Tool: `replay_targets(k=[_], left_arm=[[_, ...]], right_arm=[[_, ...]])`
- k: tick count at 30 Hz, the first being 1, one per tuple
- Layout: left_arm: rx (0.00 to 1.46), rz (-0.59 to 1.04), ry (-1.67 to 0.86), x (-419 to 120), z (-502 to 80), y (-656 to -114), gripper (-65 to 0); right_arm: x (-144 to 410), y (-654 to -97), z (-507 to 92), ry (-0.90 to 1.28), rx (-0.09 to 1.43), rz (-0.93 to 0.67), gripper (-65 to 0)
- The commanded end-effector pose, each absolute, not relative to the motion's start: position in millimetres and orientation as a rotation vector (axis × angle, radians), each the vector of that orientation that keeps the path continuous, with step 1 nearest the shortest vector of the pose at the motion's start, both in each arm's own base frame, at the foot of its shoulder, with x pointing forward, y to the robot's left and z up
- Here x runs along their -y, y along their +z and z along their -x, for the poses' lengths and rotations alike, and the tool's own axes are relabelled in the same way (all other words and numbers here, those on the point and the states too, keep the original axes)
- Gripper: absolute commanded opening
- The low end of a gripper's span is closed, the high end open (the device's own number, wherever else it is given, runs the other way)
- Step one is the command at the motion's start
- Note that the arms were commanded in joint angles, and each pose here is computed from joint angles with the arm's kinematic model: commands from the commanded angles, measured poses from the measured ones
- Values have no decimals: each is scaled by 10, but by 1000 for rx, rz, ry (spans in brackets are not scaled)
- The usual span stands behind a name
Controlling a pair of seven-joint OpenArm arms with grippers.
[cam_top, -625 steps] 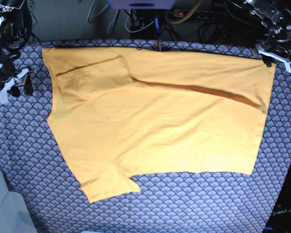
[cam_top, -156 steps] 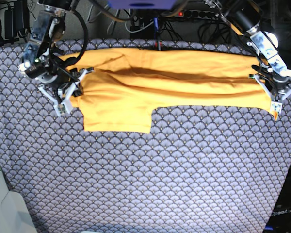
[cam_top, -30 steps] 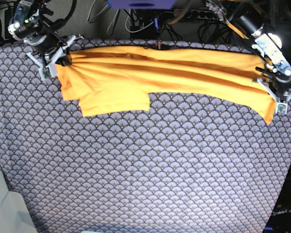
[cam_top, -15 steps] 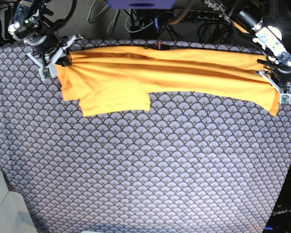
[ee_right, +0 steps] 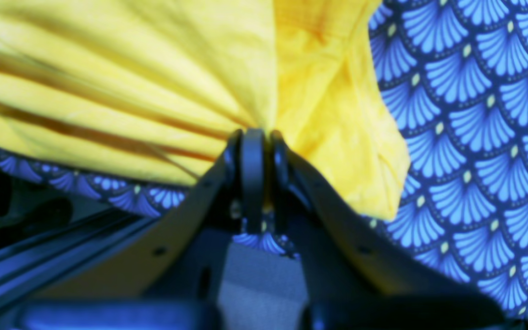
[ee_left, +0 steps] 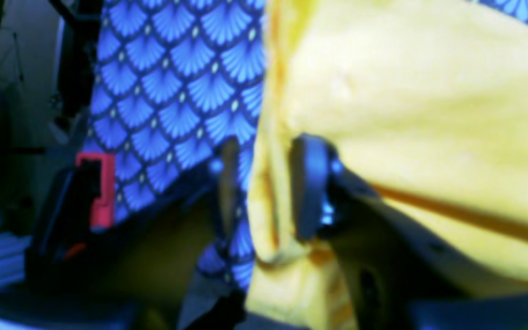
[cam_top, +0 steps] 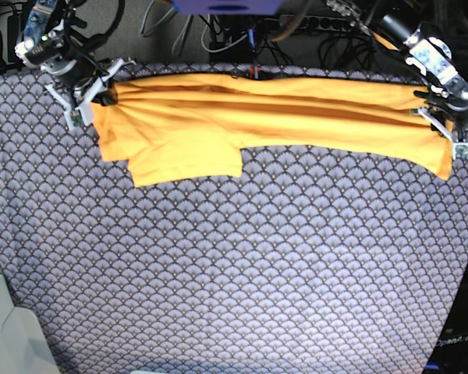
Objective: Fold the T-shirt properly
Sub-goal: 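Pull the folded hem edge taut toward the collar with both grippers, then open both grippers, releasing the hem, and raise them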
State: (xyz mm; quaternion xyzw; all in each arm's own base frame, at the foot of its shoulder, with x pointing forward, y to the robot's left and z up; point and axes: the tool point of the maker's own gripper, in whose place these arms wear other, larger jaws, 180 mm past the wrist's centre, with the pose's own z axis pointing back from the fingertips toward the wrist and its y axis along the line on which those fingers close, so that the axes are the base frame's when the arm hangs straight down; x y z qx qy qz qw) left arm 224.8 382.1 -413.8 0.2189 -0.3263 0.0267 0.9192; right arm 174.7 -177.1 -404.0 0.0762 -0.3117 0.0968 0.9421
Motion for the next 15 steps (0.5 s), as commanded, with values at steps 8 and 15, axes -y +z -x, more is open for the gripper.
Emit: replay_targets(k=[8,15], left_arm=[[713,-445,69,-3794,-2269,-4080,-321],[737,-439,84,-3815,-2126,-4042,-314]], right_arm=[[1813,-3979,-1787,199,660,-141,-650],[1813,-3978,-1789,199,661,-141,-650]])
